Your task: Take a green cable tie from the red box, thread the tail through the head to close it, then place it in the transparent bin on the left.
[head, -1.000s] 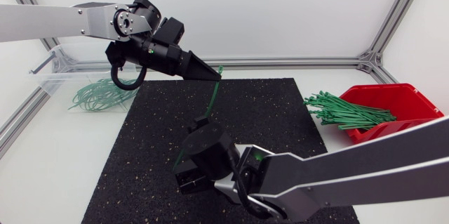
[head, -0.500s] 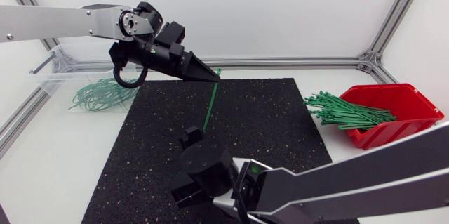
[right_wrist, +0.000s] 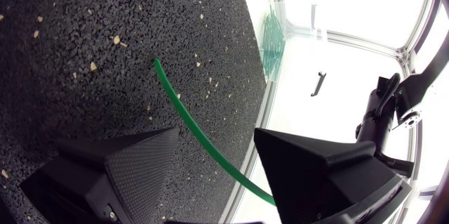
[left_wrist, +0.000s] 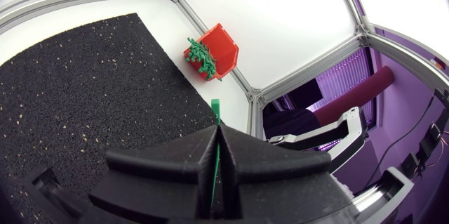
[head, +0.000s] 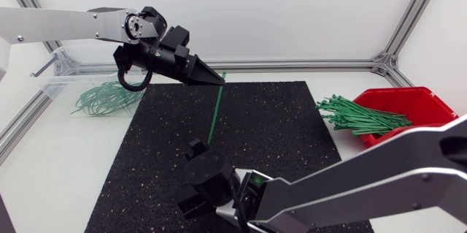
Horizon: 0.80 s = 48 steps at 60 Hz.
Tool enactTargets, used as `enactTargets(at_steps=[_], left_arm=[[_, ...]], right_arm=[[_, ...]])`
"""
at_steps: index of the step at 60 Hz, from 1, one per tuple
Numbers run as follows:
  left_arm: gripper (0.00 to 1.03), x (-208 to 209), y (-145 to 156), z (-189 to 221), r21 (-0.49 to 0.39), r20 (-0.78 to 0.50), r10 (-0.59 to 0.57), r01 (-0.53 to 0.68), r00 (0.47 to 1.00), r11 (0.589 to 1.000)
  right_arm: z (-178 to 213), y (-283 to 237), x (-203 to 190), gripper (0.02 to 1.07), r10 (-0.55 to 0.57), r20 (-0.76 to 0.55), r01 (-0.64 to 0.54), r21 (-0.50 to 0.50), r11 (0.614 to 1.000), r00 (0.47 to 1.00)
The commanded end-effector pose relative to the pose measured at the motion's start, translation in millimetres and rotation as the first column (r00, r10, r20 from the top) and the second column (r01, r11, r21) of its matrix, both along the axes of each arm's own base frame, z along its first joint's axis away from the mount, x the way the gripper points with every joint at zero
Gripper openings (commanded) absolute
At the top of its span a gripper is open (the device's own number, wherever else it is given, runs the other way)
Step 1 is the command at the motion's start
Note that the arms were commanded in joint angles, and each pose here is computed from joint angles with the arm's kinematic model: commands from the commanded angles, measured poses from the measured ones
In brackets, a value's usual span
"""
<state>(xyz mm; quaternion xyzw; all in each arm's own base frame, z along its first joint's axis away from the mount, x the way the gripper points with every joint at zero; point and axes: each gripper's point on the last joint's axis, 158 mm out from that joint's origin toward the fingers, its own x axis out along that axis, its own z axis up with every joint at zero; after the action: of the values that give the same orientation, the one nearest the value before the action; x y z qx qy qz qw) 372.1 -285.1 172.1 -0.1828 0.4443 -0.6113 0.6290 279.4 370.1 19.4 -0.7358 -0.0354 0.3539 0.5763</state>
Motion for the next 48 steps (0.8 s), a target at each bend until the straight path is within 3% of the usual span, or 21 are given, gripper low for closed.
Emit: enactTargets(at_steps=[1, 5, 28, 48], left_arm=[[0.03, 7.5, 0.8, -1.3, -0.011, -0.007, 0.001, -0.001, 1.000, 1.000], [0.03, 11.2, 2.6, -2.9, -0.011, -0.010, 0.007, -0.007, 1.000, 1.000], [0.03, 21.8, 8.3, -4.0, -0.010, -0.016, 0.023, -0.023, 1.000, 1.000], [0.03, 19.0, 11.0, -1.2, -0.019, -0.019, 0.017, -0.017, 1.000, 1.000]], right_arm=[[8.2, 4.9, 2.0, 0.59, 0.009, 0.031, -0.009, 0.002, 1.000, 0.999], [12.1, 6.2, 1.9, 0.47, 0.010, 0.035, -0.010, 0.010, 1.000, 0.999], [18.4, 17.5, -2.6, 0.42, 0.031, 0.036, -0.032, 0.022, 0.999, 0.999], [47.0, 32.4, 3.6, 0.40, 0.009, 0.023, -0.011, 0.093, 0.996, 1.000]])
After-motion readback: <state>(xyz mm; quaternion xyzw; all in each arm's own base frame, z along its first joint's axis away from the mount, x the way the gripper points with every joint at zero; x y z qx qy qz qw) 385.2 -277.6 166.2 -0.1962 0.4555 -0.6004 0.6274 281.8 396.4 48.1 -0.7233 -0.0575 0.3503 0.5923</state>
